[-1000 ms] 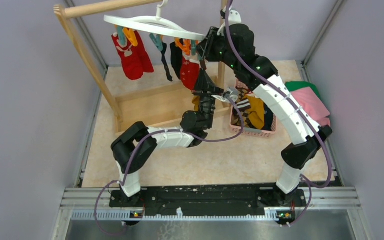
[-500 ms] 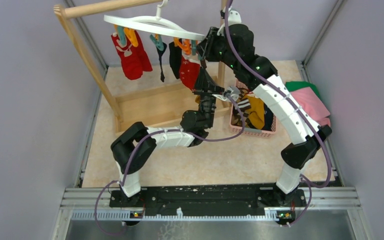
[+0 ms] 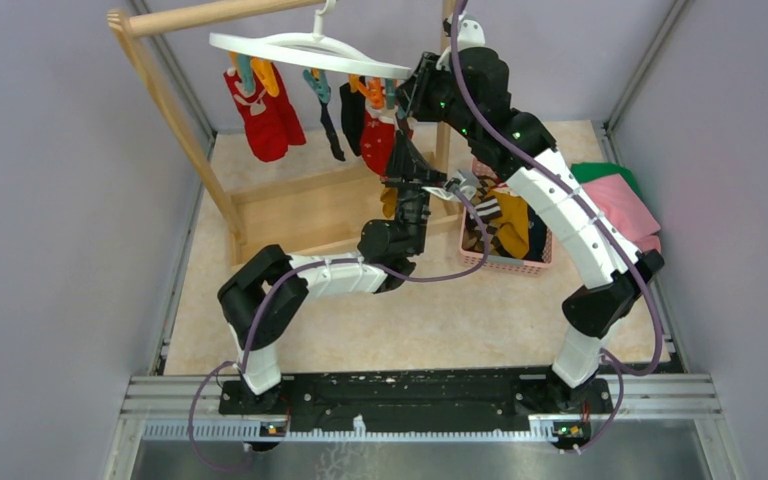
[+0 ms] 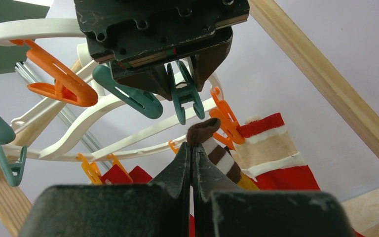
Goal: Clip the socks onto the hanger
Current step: Clamp the sock onto the hanger.
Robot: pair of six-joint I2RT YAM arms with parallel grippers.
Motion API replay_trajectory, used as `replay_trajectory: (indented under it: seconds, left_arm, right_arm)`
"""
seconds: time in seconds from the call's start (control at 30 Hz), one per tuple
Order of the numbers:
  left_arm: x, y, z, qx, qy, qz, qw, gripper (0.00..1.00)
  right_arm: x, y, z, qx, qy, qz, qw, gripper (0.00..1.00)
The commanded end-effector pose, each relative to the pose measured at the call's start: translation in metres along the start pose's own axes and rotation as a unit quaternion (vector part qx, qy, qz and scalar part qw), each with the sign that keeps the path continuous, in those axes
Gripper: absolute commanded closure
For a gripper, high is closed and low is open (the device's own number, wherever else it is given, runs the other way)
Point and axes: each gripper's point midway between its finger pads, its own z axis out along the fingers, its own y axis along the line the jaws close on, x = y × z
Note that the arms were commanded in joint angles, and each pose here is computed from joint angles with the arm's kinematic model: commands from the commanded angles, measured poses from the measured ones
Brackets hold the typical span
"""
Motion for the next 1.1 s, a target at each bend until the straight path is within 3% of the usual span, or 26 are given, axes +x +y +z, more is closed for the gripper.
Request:
replay_trajectory:
  seconds: [0.0,1.07]
  left_arm:
    - [-0.0114,0.0866,0.0024,-0.146,-0.013,-0.107,0.983,1.00]
    - [-0.0207,0.0927,0.0033,-0.152,-0.020,-0.120,0.981,1.00]
  right_arm:
    - [-0.0046,-0.0167,0.0047,0.031,-0.007,0.005,0.999,1.00]
    - [0.0010,-0.0185,0.0106,0.033,-0.001,0.019,0.999,1.00]
